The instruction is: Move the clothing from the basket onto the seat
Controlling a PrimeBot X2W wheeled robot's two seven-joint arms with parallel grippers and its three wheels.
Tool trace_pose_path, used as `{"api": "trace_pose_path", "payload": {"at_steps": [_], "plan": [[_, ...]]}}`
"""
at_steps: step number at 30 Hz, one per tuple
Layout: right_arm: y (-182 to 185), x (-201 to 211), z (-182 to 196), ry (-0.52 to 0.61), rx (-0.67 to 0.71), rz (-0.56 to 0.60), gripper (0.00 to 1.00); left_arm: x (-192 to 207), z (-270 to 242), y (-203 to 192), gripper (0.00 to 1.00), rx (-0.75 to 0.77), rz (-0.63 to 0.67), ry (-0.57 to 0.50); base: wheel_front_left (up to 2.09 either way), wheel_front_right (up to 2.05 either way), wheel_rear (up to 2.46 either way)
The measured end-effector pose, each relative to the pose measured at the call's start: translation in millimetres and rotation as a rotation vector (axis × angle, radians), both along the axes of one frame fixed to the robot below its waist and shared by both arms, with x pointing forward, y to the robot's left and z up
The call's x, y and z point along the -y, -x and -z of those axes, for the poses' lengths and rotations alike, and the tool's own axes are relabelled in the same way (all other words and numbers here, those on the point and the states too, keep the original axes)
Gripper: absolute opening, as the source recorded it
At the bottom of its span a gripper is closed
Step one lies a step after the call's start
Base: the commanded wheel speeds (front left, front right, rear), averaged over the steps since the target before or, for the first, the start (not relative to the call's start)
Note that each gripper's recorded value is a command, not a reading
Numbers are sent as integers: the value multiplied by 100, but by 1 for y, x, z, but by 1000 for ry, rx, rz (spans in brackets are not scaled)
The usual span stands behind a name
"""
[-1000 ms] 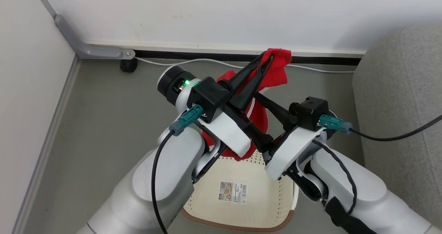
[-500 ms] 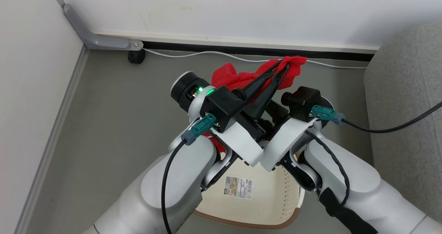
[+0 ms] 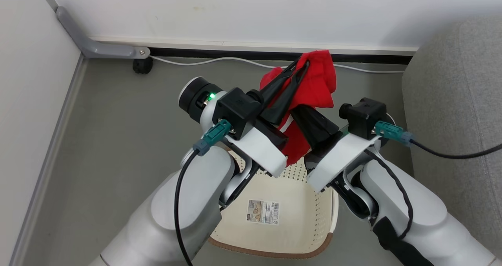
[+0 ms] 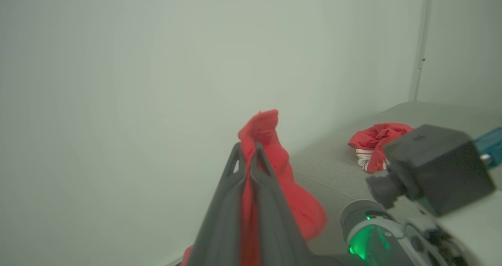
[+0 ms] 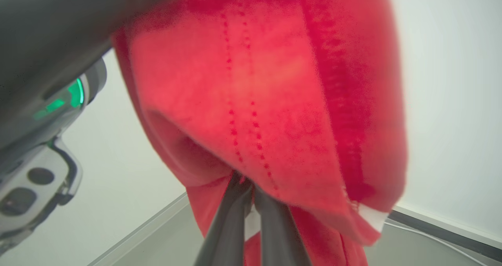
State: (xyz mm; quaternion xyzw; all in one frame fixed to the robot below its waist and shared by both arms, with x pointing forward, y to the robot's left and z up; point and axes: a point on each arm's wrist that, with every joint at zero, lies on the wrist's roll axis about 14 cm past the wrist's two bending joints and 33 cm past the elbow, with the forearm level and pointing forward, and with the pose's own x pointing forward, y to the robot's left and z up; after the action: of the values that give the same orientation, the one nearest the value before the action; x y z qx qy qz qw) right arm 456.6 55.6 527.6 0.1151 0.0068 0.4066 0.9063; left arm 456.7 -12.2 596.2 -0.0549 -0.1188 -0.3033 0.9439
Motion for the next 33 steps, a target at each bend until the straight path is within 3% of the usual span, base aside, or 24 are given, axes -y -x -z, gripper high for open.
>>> {"api": "trace_pose_path", "payload": {"at_steps": [33], "plan": [[26, 111, -32, -86, 103, 291, 0, 25, 51, -7, 0, -131, 56, -48, 0, 0, 0]]}}
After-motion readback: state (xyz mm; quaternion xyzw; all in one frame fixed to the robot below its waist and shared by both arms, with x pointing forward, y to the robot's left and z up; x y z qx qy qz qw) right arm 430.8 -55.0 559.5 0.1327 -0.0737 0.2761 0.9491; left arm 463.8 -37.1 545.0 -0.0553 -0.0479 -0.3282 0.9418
